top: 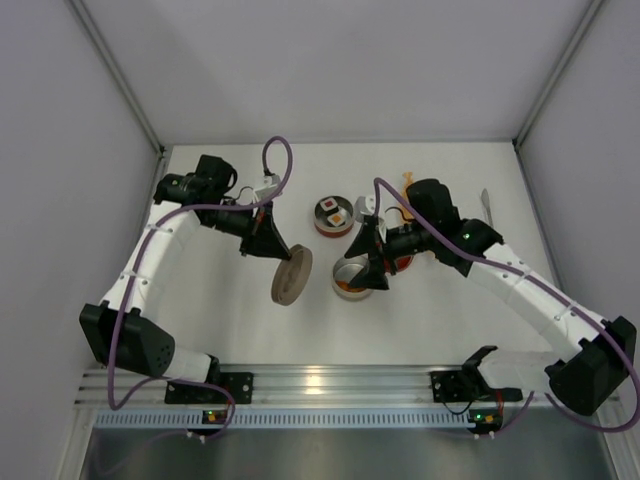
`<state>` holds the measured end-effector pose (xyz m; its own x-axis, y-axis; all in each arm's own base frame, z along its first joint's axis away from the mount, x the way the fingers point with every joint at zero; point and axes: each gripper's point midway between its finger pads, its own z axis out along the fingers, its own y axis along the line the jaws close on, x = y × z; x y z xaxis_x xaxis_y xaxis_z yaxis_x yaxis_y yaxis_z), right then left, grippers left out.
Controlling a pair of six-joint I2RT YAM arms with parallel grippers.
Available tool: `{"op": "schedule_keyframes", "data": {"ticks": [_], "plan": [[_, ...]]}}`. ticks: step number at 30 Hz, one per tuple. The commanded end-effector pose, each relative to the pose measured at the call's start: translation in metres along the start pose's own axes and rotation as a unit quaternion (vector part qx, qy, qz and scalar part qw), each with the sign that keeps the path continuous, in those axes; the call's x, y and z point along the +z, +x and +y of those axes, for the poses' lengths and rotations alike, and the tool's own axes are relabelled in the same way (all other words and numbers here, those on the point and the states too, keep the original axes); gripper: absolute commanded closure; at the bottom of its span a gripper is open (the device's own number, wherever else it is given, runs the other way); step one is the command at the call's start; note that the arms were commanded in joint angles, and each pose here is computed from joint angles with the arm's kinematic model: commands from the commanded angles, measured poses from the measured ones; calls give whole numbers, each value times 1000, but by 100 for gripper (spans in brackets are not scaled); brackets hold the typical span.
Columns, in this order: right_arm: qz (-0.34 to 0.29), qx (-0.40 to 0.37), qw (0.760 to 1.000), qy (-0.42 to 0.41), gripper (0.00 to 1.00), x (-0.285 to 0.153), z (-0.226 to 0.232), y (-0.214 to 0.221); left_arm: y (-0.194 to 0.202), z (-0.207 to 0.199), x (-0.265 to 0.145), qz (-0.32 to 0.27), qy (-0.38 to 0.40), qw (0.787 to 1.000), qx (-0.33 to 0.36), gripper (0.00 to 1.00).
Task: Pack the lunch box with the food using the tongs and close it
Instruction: Pick up the box lid from the center of the board, then close the box lid on the packing box.
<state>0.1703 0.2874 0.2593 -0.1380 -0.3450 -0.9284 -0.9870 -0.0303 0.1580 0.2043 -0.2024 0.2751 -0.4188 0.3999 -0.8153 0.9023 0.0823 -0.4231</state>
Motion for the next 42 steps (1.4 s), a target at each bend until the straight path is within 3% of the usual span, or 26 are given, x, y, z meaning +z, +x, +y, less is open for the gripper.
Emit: {"op": "schedule_keyframes", "data": {"ticks": [1,11,26,42], "plan": [[-55,-85,995,-22,28,9,9,-48,-9,-37,-1,-39,56,997,-26,100],[-86,-81,991,-67,35,36,23,-82,-25,-33,-1,-71,47,996,-13,100],[-122,-60,984,-112,42,41,37,-115,-31,-31,-1,-82,50,995,-19,100],[-106,-49,985,-127,72,46,48,-107,-40,-19,-5,-104,49,992,-51,100]]}}
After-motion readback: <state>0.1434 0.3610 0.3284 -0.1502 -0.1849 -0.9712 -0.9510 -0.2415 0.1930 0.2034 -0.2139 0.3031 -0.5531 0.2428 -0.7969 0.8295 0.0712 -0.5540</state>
